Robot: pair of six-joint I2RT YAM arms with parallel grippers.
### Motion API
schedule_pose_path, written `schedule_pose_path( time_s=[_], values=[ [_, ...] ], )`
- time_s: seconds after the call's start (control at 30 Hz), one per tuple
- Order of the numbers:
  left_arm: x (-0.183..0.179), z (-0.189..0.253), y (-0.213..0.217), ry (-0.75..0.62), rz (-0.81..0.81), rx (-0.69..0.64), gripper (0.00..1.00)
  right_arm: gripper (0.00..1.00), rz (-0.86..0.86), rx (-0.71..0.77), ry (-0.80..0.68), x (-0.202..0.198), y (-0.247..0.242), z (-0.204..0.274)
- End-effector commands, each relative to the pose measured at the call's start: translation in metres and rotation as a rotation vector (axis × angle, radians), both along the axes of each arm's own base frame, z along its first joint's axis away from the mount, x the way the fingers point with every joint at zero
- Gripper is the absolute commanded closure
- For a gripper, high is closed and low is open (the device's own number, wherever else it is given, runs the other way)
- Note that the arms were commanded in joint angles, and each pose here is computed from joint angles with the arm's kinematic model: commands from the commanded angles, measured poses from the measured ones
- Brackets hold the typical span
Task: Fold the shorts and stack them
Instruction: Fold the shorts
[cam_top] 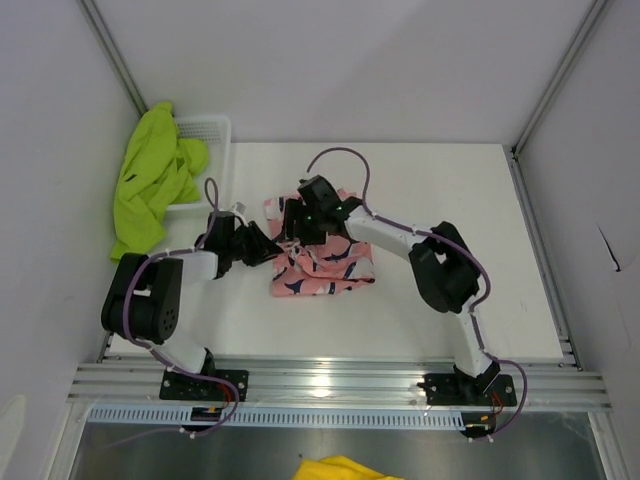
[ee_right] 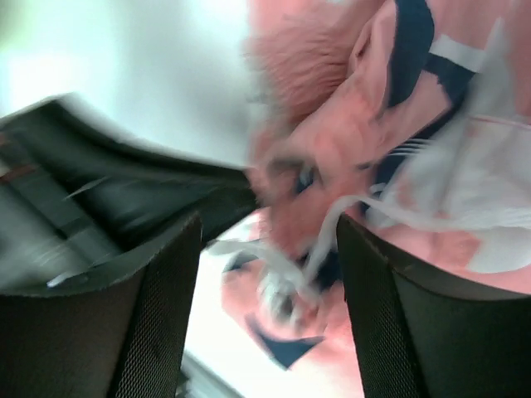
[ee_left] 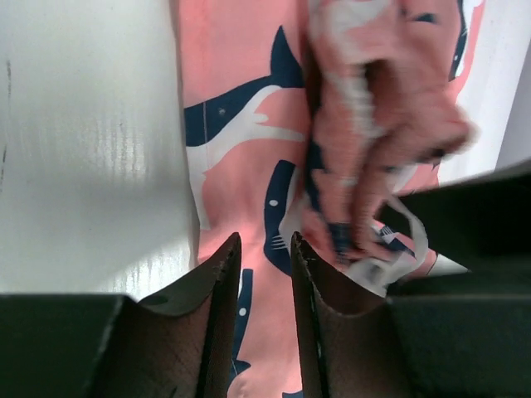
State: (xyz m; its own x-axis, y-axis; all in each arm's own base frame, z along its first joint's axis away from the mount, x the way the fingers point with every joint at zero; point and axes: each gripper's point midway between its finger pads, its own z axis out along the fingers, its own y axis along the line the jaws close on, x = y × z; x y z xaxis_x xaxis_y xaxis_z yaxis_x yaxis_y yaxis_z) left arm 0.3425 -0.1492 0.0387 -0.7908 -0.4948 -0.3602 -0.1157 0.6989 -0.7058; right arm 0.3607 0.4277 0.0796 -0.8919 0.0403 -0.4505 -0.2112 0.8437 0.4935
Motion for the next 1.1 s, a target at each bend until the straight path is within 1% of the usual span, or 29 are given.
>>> schedule_pose_path(
  time_s=[0.0, 0.03, 0.1, 0.17, 0.27, 0.3, 0.4, 0.43, 0.47, 0.53, 0.63, 0.7, 0.77, 0.83, 1.0, 1.03, 1.07],
  values=[
    [0.011, 0.026, -0.002, -0.106, 0.001, -0.041, 0.66, 0.32, 0.159, 0.417, -0.138, 0.001, 0.025, 0.114],
    [0.012, 0.027, -0.001, -0.108, 0.004, -0.043, 0.66, 0.31, 0.159, 0.478, -0.143, -0.002, 0.022, 0.123],
    [0.011, 0.028, -0.002, -0.117, -0.001, -0.048, 0.65, 0.29, 0.172, 0.517, -0.138, -0.004, 0.014, 0.128],
    [0.012, 0.029, -0.001, -0.123, 0.000, -0.049, 0.63, 0.27, 0.175, 0.521, -0.155, -0.007, 0.007, 0.133],
    [0.014, 0.034, 0.001, -0.147, 0.008, -0.060, 0.62, 0.27, 0.154, 0.512, -0.169, -0.006, -0.004, 0.134],
    [0.010, 0.032, 0.003, -0.143, 0.014, -0.067, 0.62, 0.29, 0.138, 0.509, -0.170, -0.004, -0.007, 0.132],
    [0.010, 0.040, 0.011, -0.188, 0.044, -0.107, 0.62, 0.50, 0.085, 0.518, -0.147, 0.000, -0.019, 0.118],
    [0.006, 0.040, 0.012, -0.188, 0.052, -0.121, 0.63, 0.62, 0.068, 0.528, -0.156, 0.005, -0.023, 0.117],
    [0.010, 0.048, 0.014, -0.233, 0.055, -0.138, 0.64, 0.68, 0.052, 0.520, -0.133, 0.003, -0.027, 0.104],
    [0.005, 0.052, 0.013, -0.249, 0.050, -0.163, 0.65, 0.79, 0.031, 0.530, -0.123, 0.005, -0.028, 0.097],
    [0.008, 0.067, 0.010, -0.313, 0.037, -0.189, 0.63, 0.85, 0.010, 0.531, -0.093, 0.005, -0.029, 0.076],
    [0.008, 0.075, 0.008, -0.355, 0.030, -0.206, 0.60, 0.89, 0.009, 0.550, -0.065, 0.001, -0.026, 0.063],
    [0.010, 0.083, 0.007, -0.388, 0.029, -0.223, 0.55, 0.90, -0.004, 0.546, -0.049, 0.001, -0.025, 0.051],
    [0.012, 0.087, 0.006, -0.398, 0.024, -0.234, 0.50, 0.91, -0.006, 0.513, -0.038, -0.001, -0.019, 0.034],
    [0.023, 0.088, -0.004, -0.398, -0.014, -0.243, 0.46, 0.92, -0.013, 0.386, -0.001, -0.013, 0.000, -0.007],
    [0.025, 0.087, -0.006, -0.401, -0.021, -0.236, 0.45, 0.92, -0.013, 0.382, 0.003, -0.016, 0.002, -0.012],
    [0.023, 0.081, -0.011, -0.369, -0.032, -0.223, 0.44, 0.92, -0.017, 0.373, 0.022, -0.020, 0.004, -0.023]
  ],
)
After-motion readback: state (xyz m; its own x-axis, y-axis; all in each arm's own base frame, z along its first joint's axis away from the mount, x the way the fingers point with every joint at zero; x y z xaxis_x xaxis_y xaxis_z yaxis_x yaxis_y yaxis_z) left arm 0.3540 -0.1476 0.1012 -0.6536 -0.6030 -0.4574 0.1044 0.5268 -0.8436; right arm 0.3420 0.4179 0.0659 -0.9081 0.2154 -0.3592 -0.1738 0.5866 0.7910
